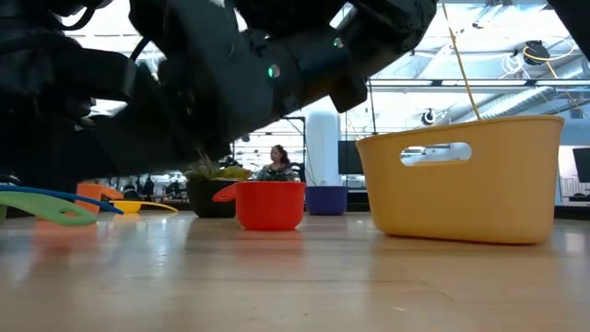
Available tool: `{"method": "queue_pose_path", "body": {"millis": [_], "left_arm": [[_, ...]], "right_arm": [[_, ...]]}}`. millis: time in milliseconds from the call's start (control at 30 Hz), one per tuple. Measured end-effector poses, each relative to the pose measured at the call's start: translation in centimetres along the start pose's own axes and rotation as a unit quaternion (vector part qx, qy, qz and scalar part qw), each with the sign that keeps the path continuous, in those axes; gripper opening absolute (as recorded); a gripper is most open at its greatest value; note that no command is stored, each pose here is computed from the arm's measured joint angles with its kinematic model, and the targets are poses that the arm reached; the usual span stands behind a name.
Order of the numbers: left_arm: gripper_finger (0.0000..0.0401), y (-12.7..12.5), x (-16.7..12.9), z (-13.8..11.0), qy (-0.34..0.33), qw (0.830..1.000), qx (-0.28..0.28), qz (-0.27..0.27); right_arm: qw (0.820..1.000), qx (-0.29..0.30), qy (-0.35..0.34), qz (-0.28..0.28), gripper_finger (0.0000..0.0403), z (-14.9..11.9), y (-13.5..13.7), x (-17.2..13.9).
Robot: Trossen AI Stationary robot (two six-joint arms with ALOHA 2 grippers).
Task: Nest measuring cups in basket
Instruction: Stack the blue measuring cup on the green measuring cup
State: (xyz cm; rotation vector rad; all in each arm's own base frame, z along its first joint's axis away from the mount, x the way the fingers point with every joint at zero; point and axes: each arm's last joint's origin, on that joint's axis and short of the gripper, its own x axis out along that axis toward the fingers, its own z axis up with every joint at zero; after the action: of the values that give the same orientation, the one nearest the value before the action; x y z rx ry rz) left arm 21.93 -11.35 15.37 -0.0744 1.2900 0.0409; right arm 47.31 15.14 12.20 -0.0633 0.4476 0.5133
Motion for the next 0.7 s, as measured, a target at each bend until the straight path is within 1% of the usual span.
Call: {"method": "queue_pose_path", "body": {"millis": [67, 133, 233, 333, 467, 633, 700], "left_arm": [[0.004, 0.1, 0.0, -0.1, 0.006, 1.0, 0.002, 0.005], [0.004, 0.2, 0.0, -0.2, 0.008, 1.0, 0.003, 0.011], [0.004, 0.2, 0.0, -0.2, 0.006, 1.0, 0.001, 0.015], [0.004, 0.4, 0.0, 0.0, 0.002, 1.0, -0.01, 0.014], [0.004, 0.6, 0.1, 0.2, 0.0, 1.0, -0.024, 0.014], [0.004, 0.6, 0.1, 0.2, 0.002, 0.999, -0.03, 0.011], [0.004, 0.5, 0.1, 0.2, 0.002, 0.999, -0.033, 0.01]], "right_arm": [[0.999, 0.005, -0.028, 0.03, 0.0, 0.6, 1.2, 0.2], [0.998, 0.0, -0.046, 0.039, 0.0, 1.0, 2.4, 0.4], [0.999, -0.014, -0.042, 0.005, 0.0, 0.9, 3.6, 0.7], [0.999, -0.004, -0.035, -0.026, 0.0, -0.3, 3.0, 1.3], [0.999, 0.027, -0.012, -0.034, 0.0, -2.0, 1.7, 2.8], [0.999, 0.024, 0.002, -0.036, 0.0, -1.3, 1.4, 4.4], [0.998, 0.021, 0.02, -0.046, 0.0, -1.2, 1.4, 4.9]]}}
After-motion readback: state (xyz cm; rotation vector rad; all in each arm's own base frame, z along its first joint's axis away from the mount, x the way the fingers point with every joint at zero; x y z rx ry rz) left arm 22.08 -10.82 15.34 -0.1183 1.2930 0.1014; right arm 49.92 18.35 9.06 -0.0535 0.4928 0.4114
